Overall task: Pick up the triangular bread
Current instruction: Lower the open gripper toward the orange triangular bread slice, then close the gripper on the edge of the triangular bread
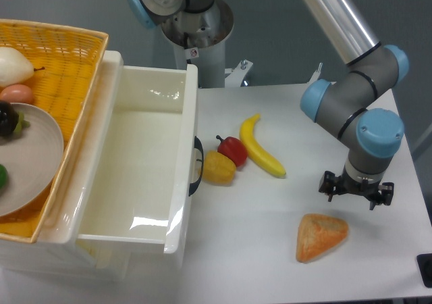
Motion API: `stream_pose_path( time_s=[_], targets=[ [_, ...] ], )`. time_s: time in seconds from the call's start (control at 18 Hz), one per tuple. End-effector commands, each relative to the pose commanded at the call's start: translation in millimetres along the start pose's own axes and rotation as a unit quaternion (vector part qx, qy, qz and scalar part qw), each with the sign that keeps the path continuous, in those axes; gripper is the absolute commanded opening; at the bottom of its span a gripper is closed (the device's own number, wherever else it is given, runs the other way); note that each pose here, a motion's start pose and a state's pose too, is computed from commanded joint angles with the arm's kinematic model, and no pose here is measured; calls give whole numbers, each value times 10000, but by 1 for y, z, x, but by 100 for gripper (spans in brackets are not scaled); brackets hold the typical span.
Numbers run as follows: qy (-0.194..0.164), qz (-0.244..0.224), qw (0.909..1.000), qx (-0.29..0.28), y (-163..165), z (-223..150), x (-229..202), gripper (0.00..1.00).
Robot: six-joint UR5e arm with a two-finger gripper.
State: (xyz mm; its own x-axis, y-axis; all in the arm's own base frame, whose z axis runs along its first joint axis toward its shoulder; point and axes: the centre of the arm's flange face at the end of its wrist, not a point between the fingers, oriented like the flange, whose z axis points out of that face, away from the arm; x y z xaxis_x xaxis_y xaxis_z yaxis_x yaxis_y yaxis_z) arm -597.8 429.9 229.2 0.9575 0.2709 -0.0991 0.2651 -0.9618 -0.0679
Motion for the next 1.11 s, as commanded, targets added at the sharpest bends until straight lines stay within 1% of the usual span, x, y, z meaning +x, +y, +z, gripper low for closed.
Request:
stream_pose_path(
  time_s=[0.17, 0.28, 0.33, 0.61, 0.67, 0.72, 0.78, 0.89, 1.0, 1.06, 1.11],
  targets=[
    [27, -183, 9998, -3, -6, 3, 9, 100],
    [243, -520, 9981, 235, -12, 0, 14, 100],
    [289, -757, 9964, 267, -14, 0, 16, 100],
    [375, -1330, 9899, 310, -33, -2, 39, 100],
    [389, -1407, 9889, 296, -35, 0, 41, 98],
    [395, -1438, 9884, 278, -36, 4, 42, 95],
    [376, -1453, 9883, 290, -37, 5, 42, 90],
    [377, -1498, 9876, 289, -37, 9, 42, 73],
    [365, -1491, 9878, 280, -37, 14, 42, 69],
    [335, -1490, 9878, 295, -37, 17, 41, 64],
    [315, -1490, 9879, 309, -37, 17, 41, 56]
  ],
)
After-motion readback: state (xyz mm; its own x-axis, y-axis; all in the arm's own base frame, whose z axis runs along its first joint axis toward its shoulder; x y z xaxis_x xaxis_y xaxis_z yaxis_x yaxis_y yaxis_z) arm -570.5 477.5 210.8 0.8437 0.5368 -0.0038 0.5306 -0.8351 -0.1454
